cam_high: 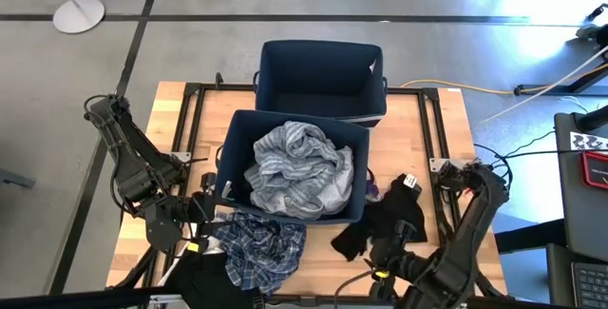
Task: Sort clothes
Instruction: Put the black boxer into the bottom blue laundry bin
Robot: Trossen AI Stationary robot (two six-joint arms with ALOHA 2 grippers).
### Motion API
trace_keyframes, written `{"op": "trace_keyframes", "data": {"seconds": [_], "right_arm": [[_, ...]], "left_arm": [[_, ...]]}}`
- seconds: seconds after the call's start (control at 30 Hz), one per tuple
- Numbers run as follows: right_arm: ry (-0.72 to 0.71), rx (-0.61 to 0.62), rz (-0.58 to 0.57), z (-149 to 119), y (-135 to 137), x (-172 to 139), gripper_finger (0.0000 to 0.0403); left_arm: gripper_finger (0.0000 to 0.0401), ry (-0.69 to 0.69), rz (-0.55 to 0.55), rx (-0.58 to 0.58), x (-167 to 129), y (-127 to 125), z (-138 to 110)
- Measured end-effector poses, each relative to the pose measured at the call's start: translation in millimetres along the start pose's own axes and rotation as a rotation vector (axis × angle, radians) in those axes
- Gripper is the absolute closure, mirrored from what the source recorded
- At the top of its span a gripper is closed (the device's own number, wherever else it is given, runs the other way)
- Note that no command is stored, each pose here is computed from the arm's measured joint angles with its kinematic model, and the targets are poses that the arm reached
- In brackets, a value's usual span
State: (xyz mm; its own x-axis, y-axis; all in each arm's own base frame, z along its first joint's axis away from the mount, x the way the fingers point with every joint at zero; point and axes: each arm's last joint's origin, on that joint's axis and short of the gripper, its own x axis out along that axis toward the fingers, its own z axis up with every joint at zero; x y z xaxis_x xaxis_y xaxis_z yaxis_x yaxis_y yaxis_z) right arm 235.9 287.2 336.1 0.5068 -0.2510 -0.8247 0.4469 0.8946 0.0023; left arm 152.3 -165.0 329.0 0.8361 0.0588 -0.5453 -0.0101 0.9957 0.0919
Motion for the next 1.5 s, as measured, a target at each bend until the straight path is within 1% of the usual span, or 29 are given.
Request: {"op": "trace_keyframes", "data": {"seconds": [0.27,0.4,0.5,0.73,0.87,0.93,1.07,1.2,1.3,1.4,1.5], "right_arm": [[0.119,0.013,-0.199,-39,-10,51,0.0194],[0.144,0.077,-0.258,-53,-16,69,0.0194],[0.128,0.131,-0.251,-60,-15,80,0.0194],[0.113,0.227,-0.182,-74,-13,111,0.0194],[0.057,0.264,-0.184,-77,-18,129,0.0194],[0.032,0.280,-0.212,-80,-24,137,0.0194],[0.040,0.330,-0.237,-83,-34,157,0.0194],[0.008,0.342,-0.188,-86,-38,176,0.0194],[0.019,0.342,-0.184,-88,-44,187,0.0196],[0.035,0.337,-0.194,-91,-48,191,0.0217],[0.038,0.310,-0.195,-92,-48,191,0.0262]], "left_arm": [[0.0235,0.000,0.000,0.002,0,0,0],[0.0235,0.000,0.000,0.003,0,0,0],[0.0235,0.000,0.000,0.003,0,0,0],[0.0235,0.000,0.000,0.002,0,0,0],[0.0235,0.000,0.000,0.003,0,0,0],[0.0235,0.000,0.000,0.003,0,0,0],[0.0235,0.000,0.000,0.003,0,0,0],[0.0235,0.000,0.000,0.003,0,0,0],[0.0235,0.000,0.000,0.003,0,0,0],[0.0235,0.000,0.000,0.004,0,0,0],[0.0235,0.000,0.000,0.004,0,0,0]]}}
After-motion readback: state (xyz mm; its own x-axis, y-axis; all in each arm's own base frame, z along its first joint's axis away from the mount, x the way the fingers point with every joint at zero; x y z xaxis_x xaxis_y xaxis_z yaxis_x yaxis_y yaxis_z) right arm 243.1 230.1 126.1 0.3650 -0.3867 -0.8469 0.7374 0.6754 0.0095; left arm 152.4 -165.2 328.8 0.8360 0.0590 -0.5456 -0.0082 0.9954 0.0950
